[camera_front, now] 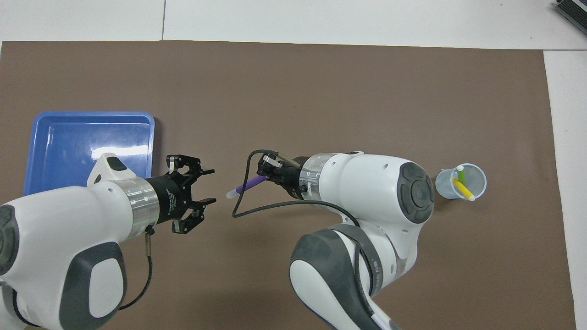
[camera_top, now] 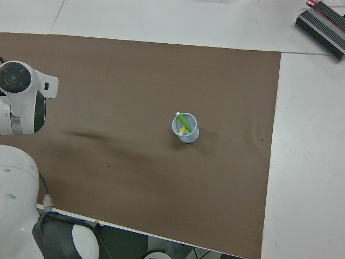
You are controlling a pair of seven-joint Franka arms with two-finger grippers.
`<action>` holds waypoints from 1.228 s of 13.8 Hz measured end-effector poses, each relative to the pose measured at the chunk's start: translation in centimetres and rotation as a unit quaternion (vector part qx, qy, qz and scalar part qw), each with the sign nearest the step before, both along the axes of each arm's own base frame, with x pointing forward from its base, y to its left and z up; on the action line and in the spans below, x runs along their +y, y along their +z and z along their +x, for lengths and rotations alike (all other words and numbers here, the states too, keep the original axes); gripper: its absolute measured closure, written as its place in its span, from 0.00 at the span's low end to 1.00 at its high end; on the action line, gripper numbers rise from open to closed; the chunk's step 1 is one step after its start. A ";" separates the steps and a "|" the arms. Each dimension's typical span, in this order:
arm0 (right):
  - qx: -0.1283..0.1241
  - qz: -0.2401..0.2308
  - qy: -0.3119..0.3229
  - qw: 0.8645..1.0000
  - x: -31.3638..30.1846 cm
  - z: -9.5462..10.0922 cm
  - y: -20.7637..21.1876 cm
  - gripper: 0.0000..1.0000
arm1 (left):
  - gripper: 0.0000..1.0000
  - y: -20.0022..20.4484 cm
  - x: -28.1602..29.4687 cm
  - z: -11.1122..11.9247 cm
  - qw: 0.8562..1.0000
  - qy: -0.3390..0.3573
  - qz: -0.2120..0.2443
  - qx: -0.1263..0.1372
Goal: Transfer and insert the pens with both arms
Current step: 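Open the left gripper while the right gripper pulls the pen away, then carry the purple pen to the white cup with the right gripper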
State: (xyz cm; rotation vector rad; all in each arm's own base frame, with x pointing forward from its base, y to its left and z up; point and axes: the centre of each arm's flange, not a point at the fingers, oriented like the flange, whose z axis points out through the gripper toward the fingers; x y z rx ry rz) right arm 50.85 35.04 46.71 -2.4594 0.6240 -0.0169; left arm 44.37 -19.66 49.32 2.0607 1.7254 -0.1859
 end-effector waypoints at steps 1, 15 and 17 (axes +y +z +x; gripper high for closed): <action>0.003 -0.014 0.022 1.000 -0.7 -0.1 -0.6 0.83 | 0.39 -0.3 1.5 -0.1 0.998 -0.055 0.013 0.003; -0.042 -0.303 0.454 0.837 -22.9 1.6 1.9 0.83 | 0.33 0.3 20.3 -0.4 0.813 -0.557 0.147 -0.085; -0.051 -0.322 0.523 0.788 -27.6 2.5 1.9 0.83 | 0.09 1.8 20.9 0.3 0.799 -0.572 0.165 -0.080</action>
